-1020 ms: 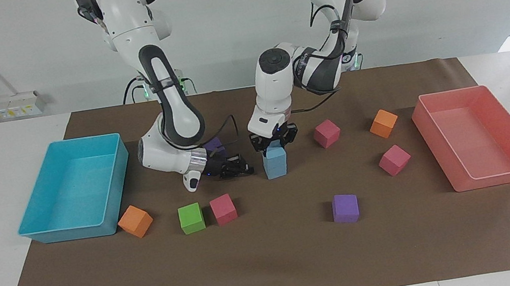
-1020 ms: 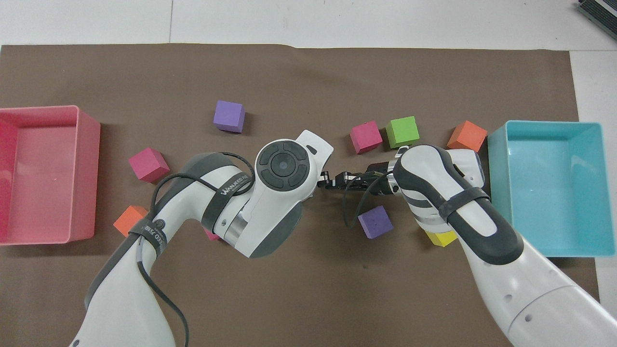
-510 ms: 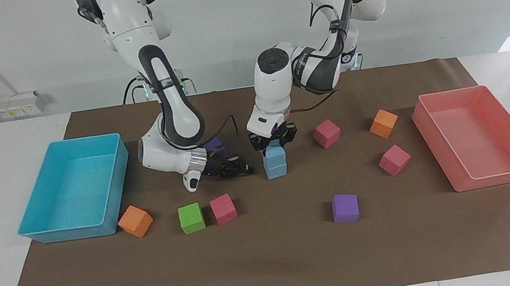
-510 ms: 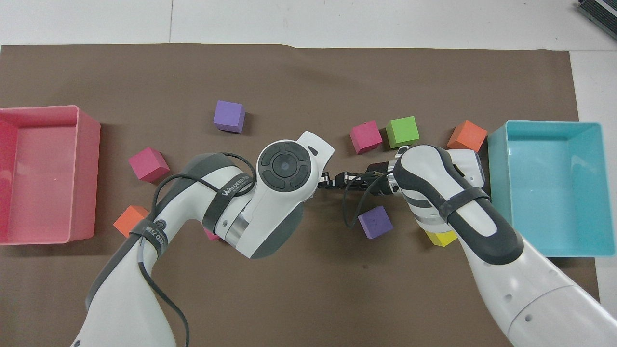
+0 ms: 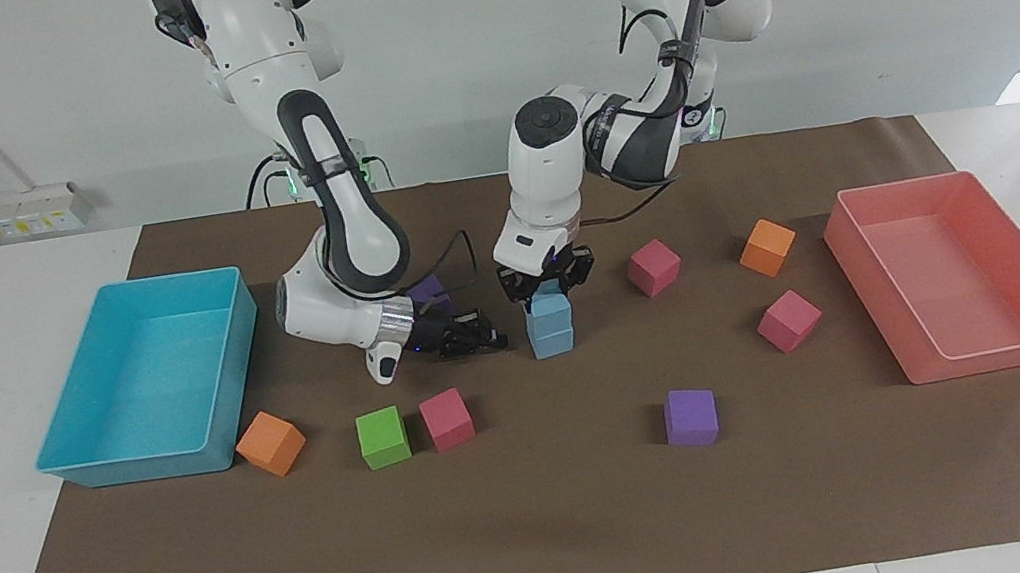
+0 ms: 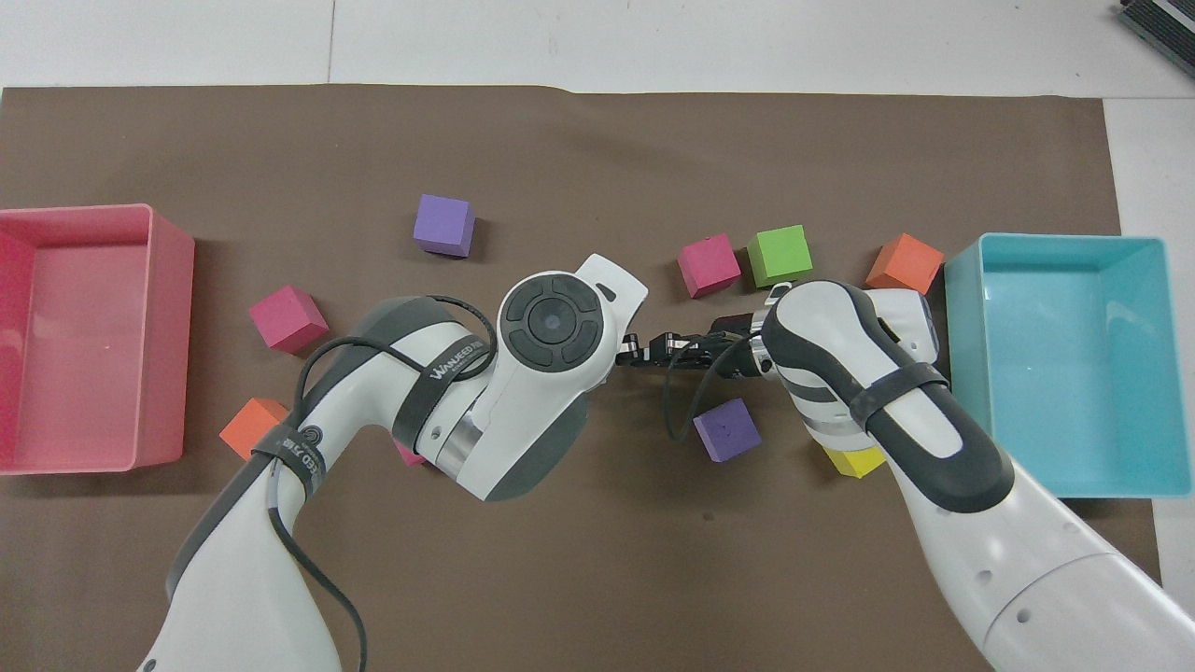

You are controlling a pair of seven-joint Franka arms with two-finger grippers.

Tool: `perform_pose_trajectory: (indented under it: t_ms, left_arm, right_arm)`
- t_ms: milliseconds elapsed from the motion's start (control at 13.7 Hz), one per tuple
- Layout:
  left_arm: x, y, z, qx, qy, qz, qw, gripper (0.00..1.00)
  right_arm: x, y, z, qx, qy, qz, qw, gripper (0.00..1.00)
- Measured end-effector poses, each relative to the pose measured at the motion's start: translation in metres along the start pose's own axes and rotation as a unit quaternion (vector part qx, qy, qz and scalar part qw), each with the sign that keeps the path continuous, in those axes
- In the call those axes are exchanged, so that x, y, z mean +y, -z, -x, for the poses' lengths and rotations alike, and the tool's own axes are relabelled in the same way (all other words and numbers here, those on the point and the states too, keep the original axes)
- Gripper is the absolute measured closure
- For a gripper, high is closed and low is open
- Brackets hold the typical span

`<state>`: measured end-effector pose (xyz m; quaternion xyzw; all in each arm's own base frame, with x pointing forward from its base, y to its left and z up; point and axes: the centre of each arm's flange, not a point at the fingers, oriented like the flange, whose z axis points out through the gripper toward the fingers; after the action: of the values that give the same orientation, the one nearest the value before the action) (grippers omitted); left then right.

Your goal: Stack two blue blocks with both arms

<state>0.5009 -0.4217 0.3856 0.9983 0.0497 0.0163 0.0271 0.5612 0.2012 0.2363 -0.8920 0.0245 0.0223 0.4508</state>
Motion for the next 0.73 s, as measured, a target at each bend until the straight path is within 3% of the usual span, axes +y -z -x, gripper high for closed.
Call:
perform_pose_trajectory:
  t_ms: [364,510,583,728]
  left_arm:
    - [-0.0001,0.0002,-0.0004,0.001,0.000,0.000,1.000,0.40]
    - [-0.0001,0.0004,-0.0005,0.001,0.000,0.000,1.000,0.30]
    - [0.0000,0.0009,-0.0006,0.001,0.000,0.001,1.000,0.18]
    - [0.0001,0.0029,-0.0007,0.002,0.000,0.002,1.000,0.15]
  right_arm:
    - [0.0001,0.0001,-0.0001,0.001,0.000,0.000,1.000,0.99]
    - [0.0005,0.0006,-0.0006,0.003,0.000,0.002,1.000,0.99]
    - [0.0006,0.0009,-0.0009,0.004,0.000,0.003,1.000,0.99]
    - [0.0009,0.0013,-0.0013,0.006,0.000,0.004,1.000,0.99]
